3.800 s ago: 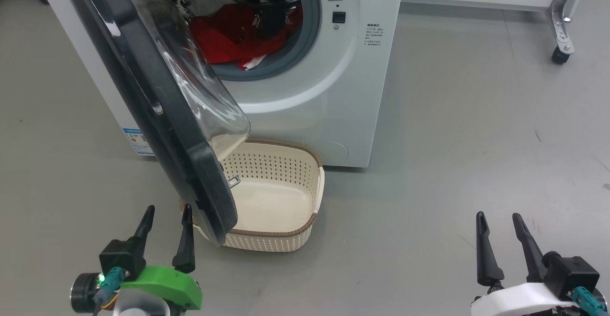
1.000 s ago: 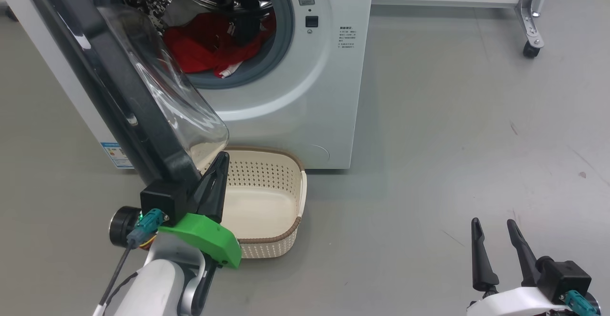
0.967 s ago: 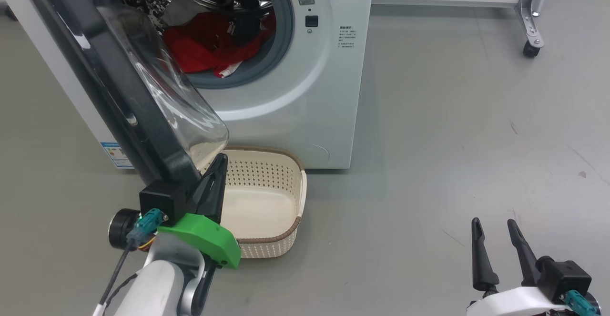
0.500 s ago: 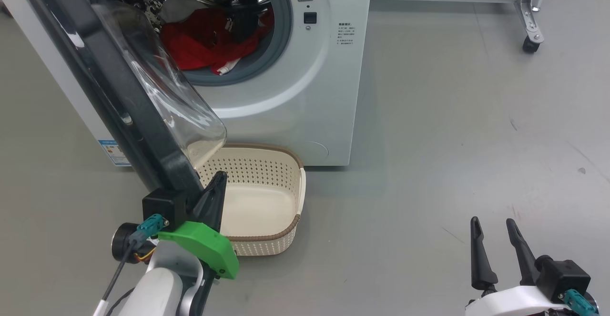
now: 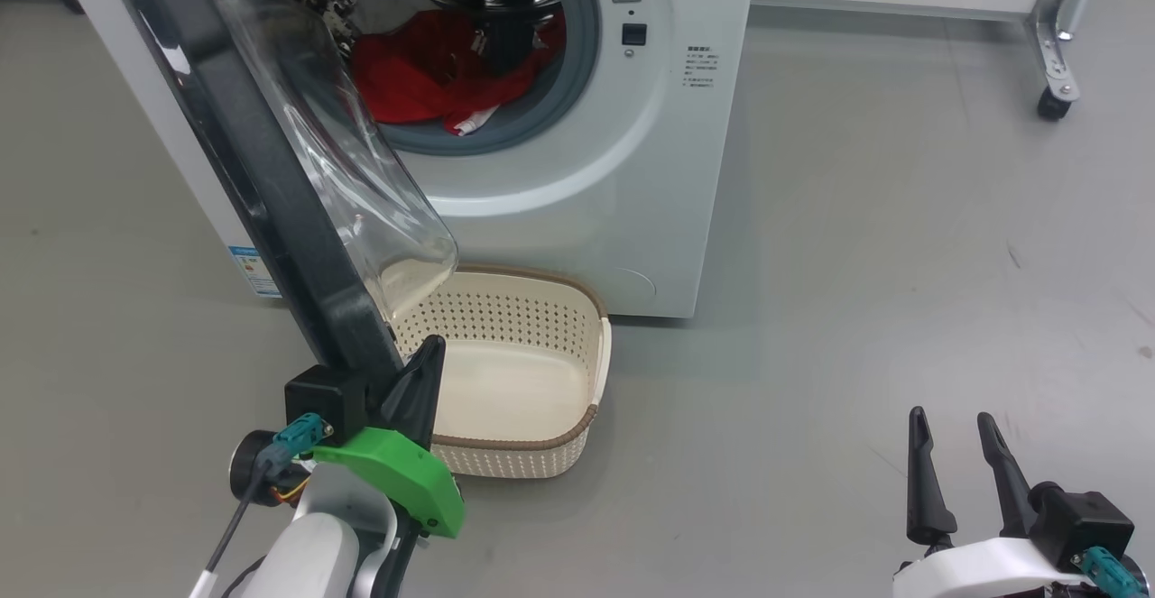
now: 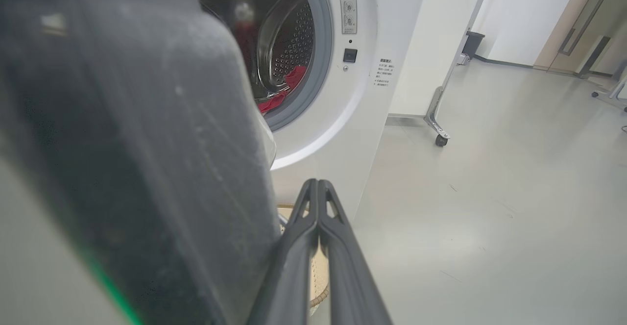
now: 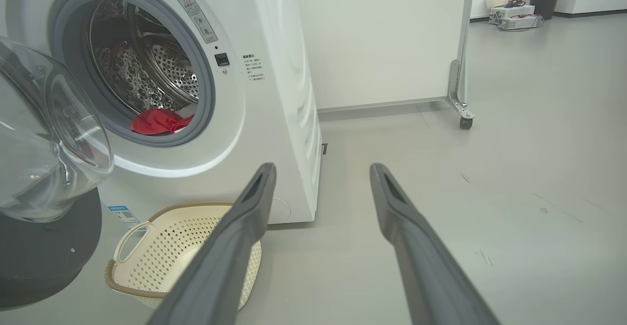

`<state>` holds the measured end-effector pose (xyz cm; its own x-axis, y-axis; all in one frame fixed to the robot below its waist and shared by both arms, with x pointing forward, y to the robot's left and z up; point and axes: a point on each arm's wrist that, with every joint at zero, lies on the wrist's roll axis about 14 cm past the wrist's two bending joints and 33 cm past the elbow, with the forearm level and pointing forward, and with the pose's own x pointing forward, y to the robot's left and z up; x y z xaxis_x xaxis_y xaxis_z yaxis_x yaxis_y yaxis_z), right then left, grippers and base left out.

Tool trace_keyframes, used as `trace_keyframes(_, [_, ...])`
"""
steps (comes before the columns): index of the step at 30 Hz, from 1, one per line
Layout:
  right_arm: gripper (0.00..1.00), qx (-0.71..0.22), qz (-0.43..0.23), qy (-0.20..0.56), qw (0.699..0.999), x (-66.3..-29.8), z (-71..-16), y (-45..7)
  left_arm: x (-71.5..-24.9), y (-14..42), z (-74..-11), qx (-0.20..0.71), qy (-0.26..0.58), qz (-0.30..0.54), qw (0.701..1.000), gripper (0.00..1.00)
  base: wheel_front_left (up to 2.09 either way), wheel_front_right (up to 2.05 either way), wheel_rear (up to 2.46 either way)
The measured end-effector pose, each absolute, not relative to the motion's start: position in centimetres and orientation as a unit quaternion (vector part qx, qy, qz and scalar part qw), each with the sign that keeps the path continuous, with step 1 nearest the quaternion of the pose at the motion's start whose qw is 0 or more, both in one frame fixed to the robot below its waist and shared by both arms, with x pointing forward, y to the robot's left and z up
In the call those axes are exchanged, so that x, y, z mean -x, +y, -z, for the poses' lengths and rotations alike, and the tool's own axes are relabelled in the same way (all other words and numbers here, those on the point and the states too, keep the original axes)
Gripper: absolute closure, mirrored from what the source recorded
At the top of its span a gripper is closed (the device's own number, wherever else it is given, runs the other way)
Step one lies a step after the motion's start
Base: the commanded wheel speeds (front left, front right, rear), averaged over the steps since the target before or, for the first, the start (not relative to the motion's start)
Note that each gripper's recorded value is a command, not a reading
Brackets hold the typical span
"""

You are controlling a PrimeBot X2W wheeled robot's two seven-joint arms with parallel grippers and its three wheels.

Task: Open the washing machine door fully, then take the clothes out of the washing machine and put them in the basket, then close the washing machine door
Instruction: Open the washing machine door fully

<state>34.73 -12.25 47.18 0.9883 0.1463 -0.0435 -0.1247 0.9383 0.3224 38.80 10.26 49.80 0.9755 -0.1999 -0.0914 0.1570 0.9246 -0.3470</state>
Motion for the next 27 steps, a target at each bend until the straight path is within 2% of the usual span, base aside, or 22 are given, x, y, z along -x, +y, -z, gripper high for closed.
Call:
trace_keyframes(8, [0.0, -0.159, -0.104, 0.037, 0.981, -35.4, -47.2, -10.2, -38.0, 12.7, -49.7, 0.18, 0.053, 0.052, 0.981, 1.0, 0.0, 0.0, 0.0])
trace_keyframes(27, [0.0, -0.148, -0.194, 0.058, 0.968, -36.0, -46.5, -4.6, -35.0, 23.4, -49.0, 0.205, 0.018, -0.122, 0.971, 1.0, 0.0, 0.0, 0.0])
